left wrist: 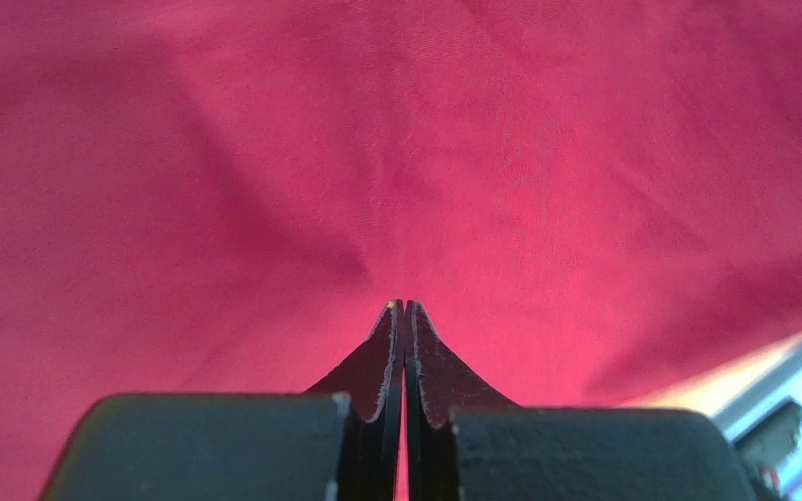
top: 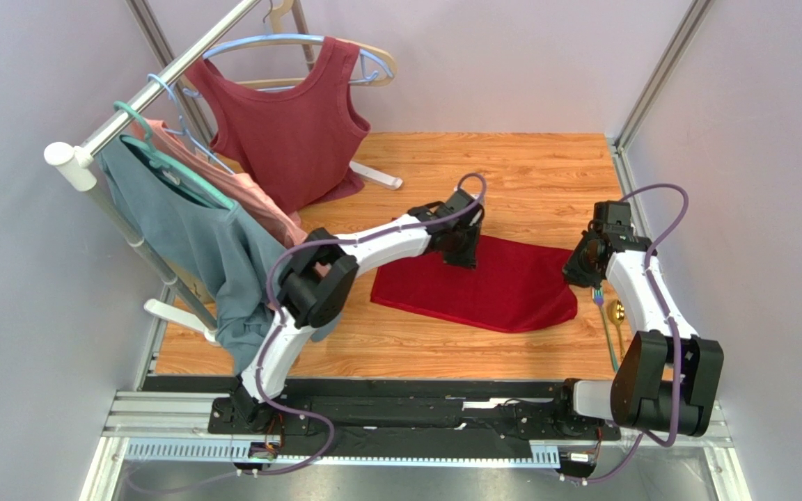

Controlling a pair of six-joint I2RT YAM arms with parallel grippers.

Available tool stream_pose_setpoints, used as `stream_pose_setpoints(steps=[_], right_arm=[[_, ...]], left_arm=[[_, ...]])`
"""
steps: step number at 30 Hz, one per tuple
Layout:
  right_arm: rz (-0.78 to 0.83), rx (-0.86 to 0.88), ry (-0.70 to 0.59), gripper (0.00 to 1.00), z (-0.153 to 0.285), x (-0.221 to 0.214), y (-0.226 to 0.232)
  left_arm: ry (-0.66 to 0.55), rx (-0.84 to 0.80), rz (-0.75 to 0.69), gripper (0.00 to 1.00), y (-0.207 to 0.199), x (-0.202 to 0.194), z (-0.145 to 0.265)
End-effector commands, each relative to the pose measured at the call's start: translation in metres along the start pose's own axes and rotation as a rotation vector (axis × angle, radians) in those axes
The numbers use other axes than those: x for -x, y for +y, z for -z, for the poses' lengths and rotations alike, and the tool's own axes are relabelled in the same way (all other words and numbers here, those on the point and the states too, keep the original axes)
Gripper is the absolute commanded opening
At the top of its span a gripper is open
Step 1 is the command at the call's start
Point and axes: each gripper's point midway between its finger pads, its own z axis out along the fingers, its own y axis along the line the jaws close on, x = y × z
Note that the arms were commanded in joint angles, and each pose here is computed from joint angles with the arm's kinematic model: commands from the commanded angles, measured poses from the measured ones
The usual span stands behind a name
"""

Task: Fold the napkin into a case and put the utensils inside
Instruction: Pick up the rectangle-folded napkin from the center of the board, then fold the rectangle-folded napkin at the center of the board.

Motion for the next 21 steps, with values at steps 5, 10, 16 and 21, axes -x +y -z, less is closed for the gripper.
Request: stream_pose_setpoints(steps=[5,10,16,21], right_arm=[[0.03,0.043,-0.052,0.0,0.029,0.013,0.009],[0.023,0.158,-0.065,0.0,0.051,0.021,0.031],[0.025,0.262,-0.068,0.0,0.074,0.03,0.055],[0.049,0.318,-0.039,0.0,0.077,0.026,0.076]], left_arm=[[0.01,0.022,0.069,0.0,-0.031,-0.004,-0.043],[0.066,-0.055,0.123,0.0,-0.057,-0.019,-0.064],[0.051,-0.136,0.094,0.0,-0.095,-0.017,-0.058],[-0.027,-0.08,-0.047,0.0,-0.077,-0.003,-0.017]])
